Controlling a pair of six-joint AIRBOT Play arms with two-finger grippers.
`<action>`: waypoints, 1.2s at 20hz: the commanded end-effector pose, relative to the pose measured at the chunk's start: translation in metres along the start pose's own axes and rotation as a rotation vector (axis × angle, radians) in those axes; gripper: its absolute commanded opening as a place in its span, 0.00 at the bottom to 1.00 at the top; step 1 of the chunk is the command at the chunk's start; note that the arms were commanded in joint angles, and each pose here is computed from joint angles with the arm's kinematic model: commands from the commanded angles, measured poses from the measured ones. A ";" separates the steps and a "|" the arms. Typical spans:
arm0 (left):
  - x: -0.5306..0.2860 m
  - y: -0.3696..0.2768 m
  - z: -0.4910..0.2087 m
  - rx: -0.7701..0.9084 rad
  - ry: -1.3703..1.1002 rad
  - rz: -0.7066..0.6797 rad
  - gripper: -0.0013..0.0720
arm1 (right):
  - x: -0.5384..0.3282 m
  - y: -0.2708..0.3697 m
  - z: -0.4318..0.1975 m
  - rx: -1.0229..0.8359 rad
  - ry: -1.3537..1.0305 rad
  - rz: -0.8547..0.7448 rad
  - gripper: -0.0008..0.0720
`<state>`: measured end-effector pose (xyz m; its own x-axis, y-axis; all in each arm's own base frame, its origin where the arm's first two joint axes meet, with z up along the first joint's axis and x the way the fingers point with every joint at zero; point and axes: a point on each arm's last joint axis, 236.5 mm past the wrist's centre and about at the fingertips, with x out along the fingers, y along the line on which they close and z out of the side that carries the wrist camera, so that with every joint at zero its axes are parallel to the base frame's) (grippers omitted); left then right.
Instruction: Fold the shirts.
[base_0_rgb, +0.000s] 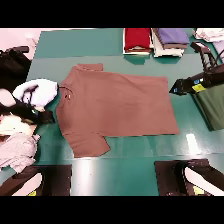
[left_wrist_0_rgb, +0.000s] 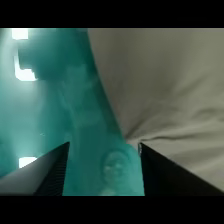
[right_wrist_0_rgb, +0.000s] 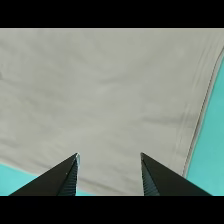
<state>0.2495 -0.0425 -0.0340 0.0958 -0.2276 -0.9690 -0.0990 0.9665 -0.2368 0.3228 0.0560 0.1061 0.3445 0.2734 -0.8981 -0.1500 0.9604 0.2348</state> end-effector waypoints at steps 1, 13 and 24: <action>0.035 -0.026 -0.032 -0.109 0.035 -0.159 0.72 | -0.006 0.003 -0.008 -0.005 -0.035 -0.001 0.61; 0.057 -0.031 -0.048 -0.153 0.053 -0.203 0.72 | -0.009 0.005 -0.012 -0.008 -0.026 0.003 0.61; 0.012 -0.050 0.011 -0.014 -0.158 -0.244 0.05 | 0.009 -0.027 -0.073 0.163 0.154 0.050 0.61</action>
<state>0.2577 -0.0980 -0.0526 0.2488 -0.4559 -0.8546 -0.1454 0.8547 -0.4983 0.2896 0.0476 0.0914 0.2925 0.3168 -0.9023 -0.0918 0.9485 0.3033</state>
